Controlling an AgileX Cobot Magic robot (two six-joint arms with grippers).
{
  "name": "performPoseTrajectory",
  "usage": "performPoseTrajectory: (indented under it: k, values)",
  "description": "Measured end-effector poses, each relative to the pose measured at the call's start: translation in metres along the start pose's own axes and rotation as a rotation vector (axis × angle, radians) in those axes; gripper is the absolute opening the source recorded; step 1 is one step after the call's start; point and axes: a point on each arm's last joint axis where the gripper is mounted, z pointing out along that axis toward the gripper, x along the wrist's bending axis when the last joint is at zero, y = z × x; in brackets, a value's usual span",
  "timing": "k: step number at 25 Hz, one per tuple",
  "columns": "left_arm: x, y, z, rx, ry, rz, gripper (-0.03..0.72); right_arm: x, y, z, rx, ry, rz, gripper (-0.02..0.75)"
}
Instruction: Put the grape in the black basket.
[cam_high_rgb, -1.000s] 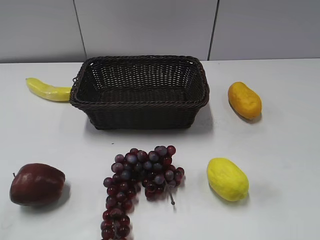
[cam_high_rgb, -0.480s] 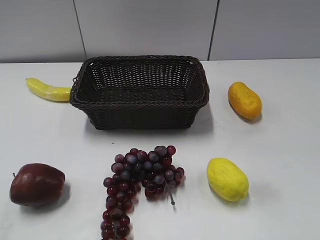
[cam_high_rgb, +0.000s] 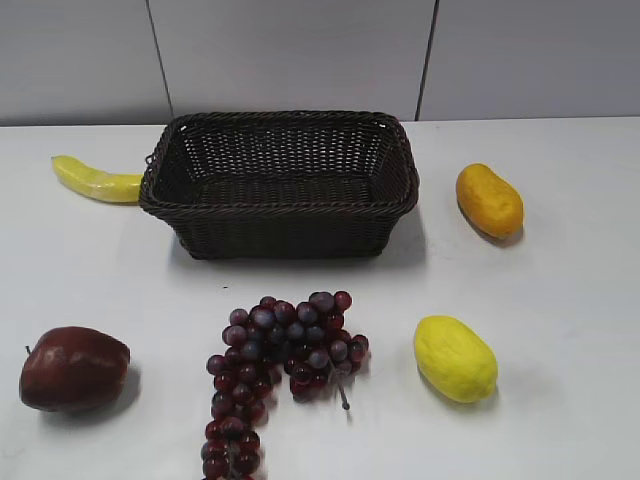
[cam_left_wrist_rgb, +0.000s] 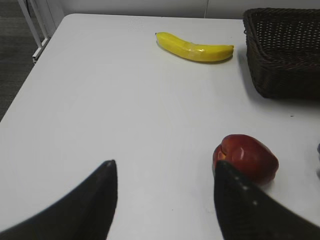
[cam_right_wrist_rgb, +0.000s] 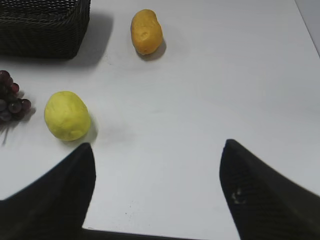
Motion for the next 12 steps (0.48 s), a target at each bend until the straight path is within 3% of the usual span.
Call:
performPoseTrajectory:
  k: [12]
  values:
    - [0.0,0.0008,-0.0002,-0.007,0.0,0.007,0.556,0.0,0.0,0.0,0.0,0.0,0.0,0.585]
